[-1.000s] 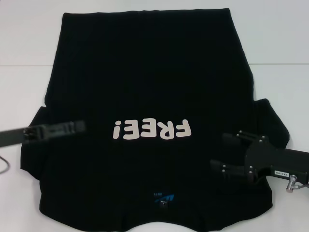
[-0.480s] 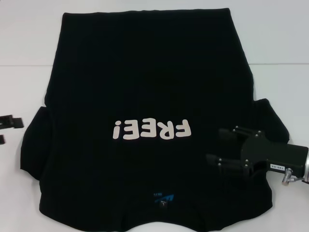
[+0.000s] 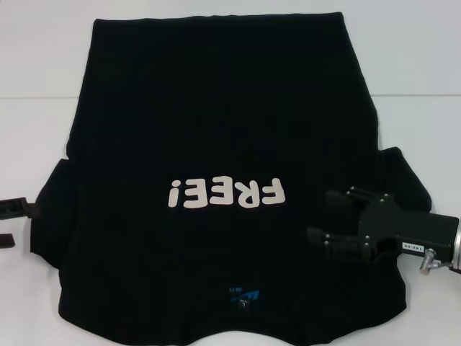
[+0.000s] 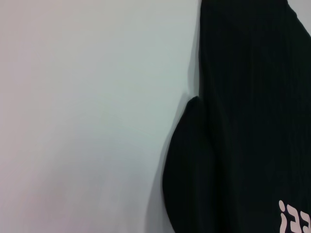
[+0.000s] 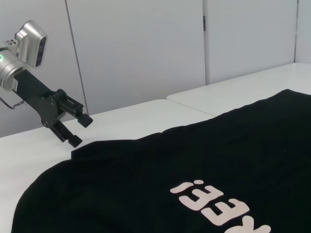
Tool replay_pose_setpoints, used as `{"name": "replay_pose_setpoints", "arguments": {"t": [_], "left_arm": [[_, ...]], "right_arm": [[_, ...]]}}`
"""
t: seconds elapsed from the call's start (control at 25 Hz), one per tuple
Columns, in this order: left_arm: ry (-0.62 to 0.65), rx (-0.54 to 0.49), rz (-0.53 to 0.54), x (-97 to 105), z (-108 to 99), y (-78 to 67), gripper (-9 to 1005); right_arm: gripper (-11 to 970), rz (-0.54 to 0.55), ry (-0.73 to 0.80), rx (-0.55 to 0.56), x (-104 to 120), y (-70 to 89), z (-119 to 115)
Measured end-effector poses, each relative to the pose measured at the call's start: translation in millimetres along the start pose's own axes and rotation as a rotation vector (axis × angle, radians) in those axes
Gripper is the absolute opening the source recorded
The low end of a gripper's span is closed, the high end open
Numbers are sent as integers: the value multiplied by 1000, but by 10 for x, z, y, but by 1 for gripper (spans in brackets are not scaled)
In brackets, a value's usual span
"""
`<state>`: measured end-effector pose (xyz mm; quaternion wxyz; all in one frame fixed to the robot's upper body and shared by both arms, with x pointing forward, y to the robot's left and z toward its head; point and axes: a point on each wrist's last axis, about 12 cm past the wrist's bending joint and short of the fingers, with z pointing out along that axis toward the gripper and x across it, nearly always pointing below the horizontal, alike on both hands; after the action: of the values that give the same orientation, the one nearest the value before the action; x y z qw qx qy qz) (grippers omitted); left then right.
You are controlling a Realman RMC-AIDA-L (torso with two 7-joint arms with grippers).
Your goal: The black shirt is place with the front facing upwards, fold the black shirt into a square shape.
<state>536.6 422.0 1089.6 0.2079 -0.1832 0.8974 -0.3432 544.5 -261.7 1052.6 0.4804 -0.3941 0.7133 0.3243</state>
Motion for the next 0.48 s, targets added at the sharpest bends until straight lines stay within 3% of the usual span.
{"name": "replay_pose_setpoints", "arguments": {"t": [0.48], "left_arm": [[0, -2, -35, 67, 152, 27, 912]], "right_arm": [[865, 7, 2, 4, 28, 11, -19]]}}
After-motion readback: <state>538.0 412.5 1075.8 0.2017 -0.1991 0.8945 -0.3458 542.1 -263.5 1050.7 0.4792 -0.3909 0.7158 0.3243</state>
